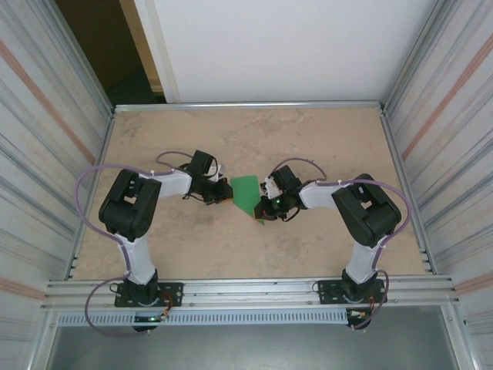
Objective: Fold a paper plane with a square sheet of paper (pick it up from the middle)
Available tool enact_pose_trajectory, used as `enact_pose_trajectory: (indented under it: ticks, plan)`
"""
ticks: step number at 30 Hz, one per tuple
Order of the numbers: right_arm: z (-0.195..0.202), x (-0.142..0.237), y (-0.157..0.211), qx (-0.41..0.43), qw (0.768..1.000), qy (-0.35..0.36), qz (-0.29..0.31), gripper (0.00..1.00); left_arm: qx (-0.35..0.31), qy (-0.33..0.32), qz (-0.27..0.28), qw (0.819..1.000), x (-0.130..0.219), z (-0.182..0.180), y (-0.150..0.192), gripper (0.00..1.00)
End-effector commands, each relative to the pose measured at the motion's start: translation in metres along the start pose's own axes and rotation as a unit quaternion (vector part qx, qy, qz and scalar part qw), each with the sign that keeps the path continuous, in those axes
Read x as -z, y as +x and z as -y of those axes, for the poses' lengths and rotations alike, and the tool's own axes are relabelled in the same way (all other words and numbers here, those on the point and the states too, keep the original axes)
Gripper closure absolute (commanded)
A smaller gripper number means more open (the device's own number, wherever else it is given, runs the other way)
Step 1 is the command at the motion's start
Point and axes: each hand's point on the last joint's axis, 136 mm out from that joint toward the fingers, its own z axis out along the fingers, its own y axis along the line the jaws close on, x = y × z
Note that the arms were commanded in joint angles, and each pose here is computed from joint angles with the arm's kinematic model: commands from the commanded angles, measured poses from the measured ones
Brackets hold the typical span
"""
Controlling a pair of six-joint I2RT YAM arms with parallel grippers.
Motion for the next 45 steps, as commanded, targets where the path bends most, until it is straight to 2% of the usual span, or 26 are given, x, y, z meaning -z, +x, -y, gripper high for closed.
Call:
enact_pose_trajectory:
  ticks: [1, 4, 7, 13, 21, 31, 36, 41, 45]
  plan:
    - [0.048, -0.007, 0.037, -0.060, 0.994, 0.081, -0.048, 0.95, -0.009, -0.036, 0.037, 0.999, 0.022, -0.005, -0.016, 0.88]
    - [0.043, -0.006, 0.034, -0.058, 0.995, 0.074, -0.042, 0.94, -0.014, -0.008, 0.073, 0.997, 0.044, 0.019, -0.025, 0.88]
    - [0.038, -0.005, 0.032, -0.056, 0.995, 0.070, -0.037, 0.94, -0.024, 0.022, 0.088, 0.996, 0.052, 0.045, -0.018, 0.88]
    - [0.035, -0.004, 0.030, -0.056, 0.996, 0.064, -0.034, 0.94, -0.034, 0.043, 0.066, 0.996, 0.027, 0.069, 0.016, 0.89]
    - [0.030, -0.004, 0.028, -0.051, 0.997, 0.055, -0.032, 0.94, -0.020, 0.006, 0.006, 1.000, -0.014, 0.050, 0.034, 0.91]
    - [0.027, 0.001, 0.035, -0.044, 0.998, 0.042, -0.032, 0.94, 0.014, -0.091, -0.023, 0.996, -0.025, -0.001, 0.048, 0.92]
    - [0.029, 0.010, 0.047, -0.042, 0.998, 0.032, -0.028, 0.93, 0.034, -0.109, -0.038, 0.993, -0.030, -0.017, 0.056, 0.92]
    - [0.040, 0.024, 0.062, -0.059, 0.997, 0.047, -0.025, 0.93, 0.030, -0.099, -0.044, 0.994, -0.031, -0.013, 0.056, 0.92]
    - [0.015, 0.041, 0.048, -0.028, 0.998, 0.048, 0.012, 0.92, 0.008, -0.044, -0.030, 0.999, -0.024, 0.024, 0.038, 0.91]
